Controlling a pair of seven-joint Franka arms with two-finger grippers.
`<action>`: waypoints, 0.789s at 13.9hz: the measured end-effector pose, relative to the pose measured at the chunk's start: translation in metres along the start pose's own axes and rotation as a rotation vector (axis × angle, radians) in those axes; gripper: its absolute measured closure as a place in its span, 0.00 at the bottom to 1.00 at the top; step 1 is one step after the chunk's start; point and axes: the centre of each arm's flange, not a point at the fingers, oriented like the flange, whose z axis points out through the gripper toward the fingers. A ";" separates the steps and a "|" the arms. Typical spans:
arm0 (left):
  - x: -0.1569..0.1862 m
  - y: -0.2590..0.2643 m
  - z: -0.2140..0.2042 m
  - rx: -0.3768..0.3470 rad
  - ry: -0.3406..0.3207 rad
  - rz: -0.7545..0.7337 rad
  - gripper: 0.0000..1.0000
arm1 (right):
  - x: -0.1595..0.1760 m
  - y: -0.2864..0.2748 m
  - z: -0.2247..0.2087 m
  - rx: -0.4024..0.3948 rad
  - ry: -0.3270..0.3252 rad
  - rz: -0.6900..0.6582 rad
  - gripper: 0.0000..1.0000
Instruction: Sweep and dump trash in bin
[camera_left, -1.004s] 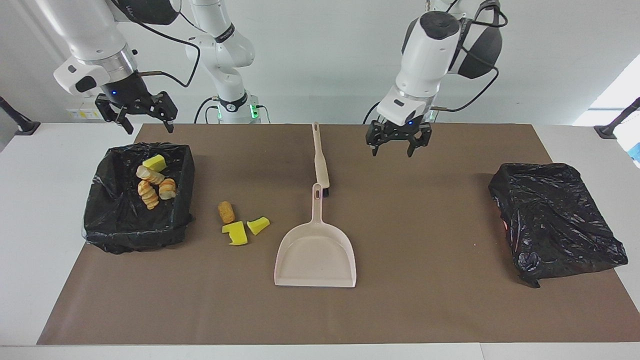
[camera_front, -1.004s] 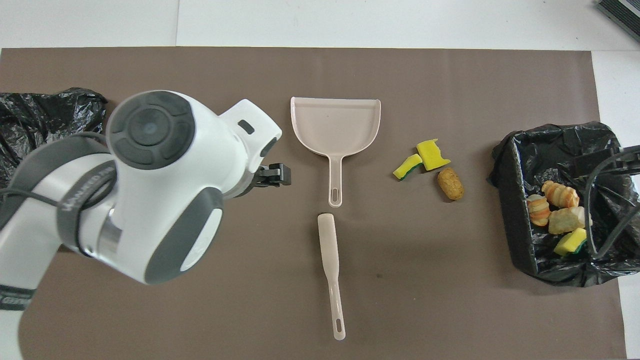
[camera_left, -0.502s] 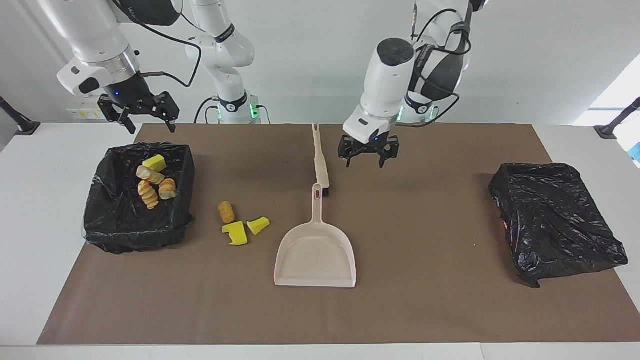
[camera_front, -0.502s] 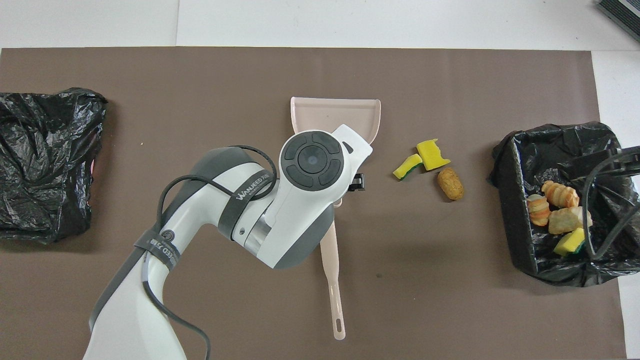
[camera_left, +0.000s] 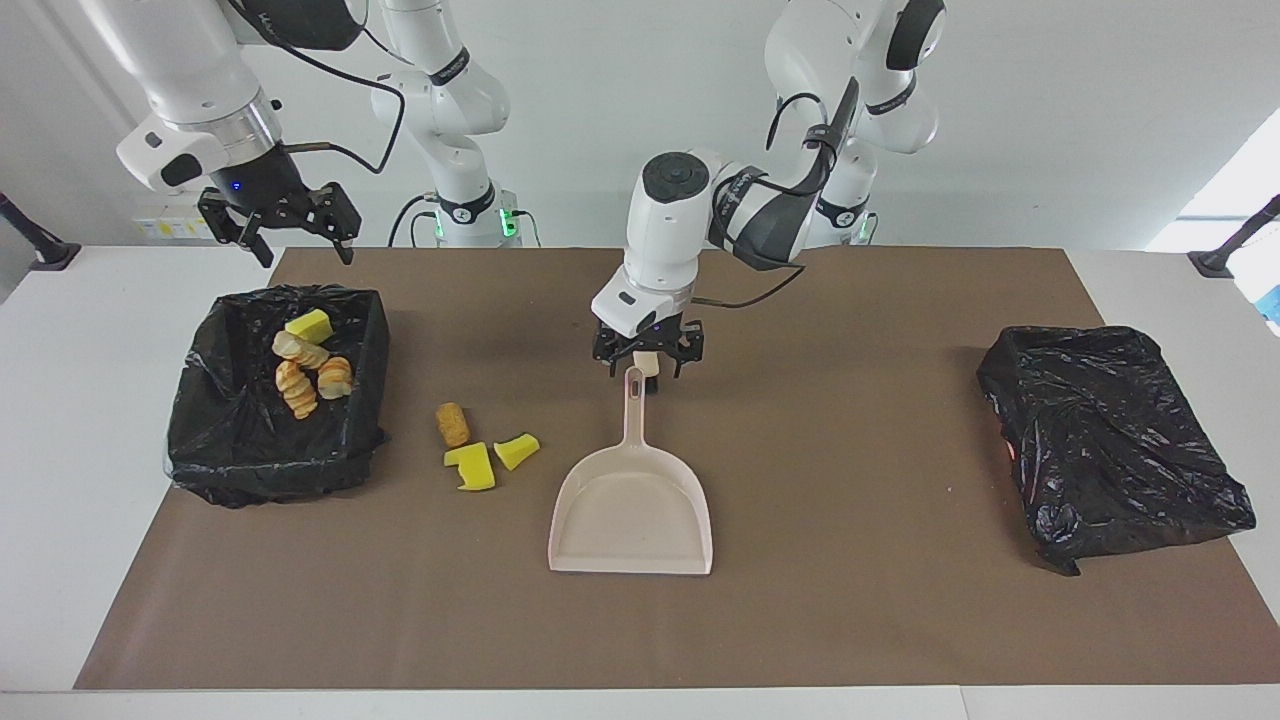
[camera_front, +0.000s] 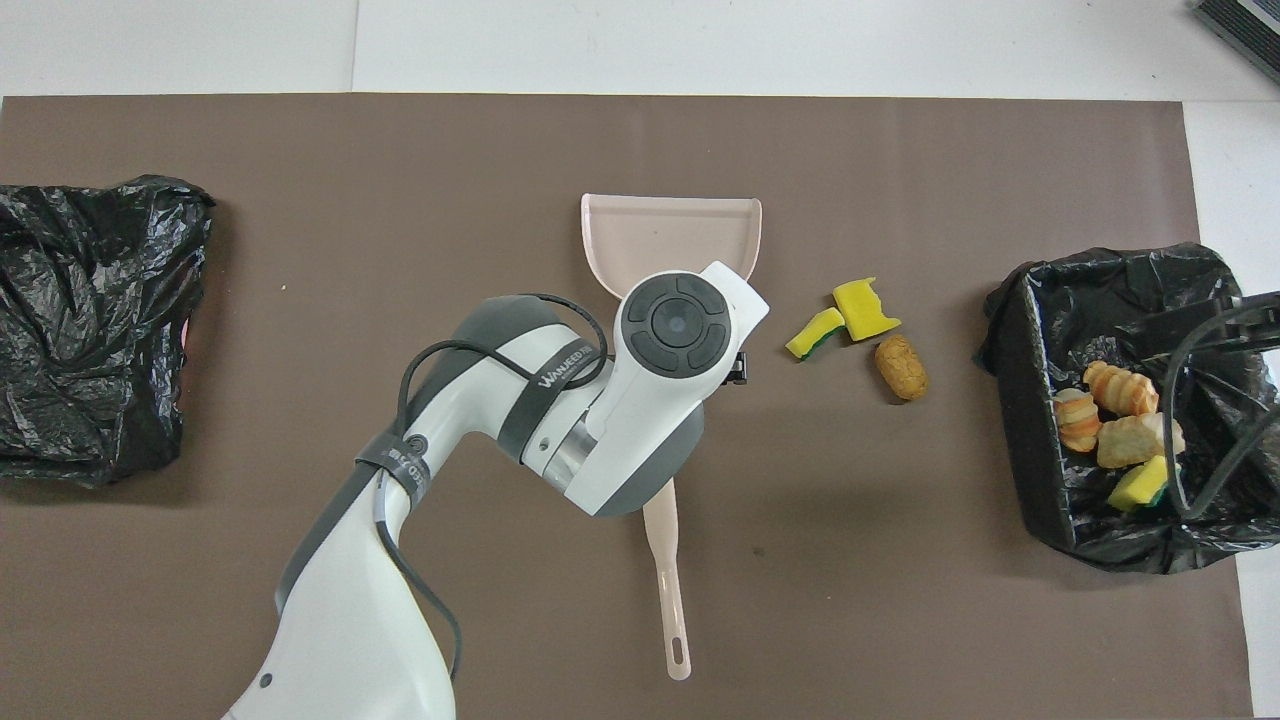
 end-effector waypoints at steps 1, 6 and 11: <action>-0.001 0.003 0.007 0.004 -0.004 0.004 0.00 | 0.000 0.000 0.000 0.000 0.000 0.000 0.00; 0.006 0.003 0.002 -0.004 0.012 -0.001 0.06 | 0.000 0.000 0.000 0.000 0.000 0.000 0.00; 0.008 0.002 0.002 -0.005 0.016 -0.005 0.13 | 0.000 0.000 0.000 0.000 0.000 0.000 0.00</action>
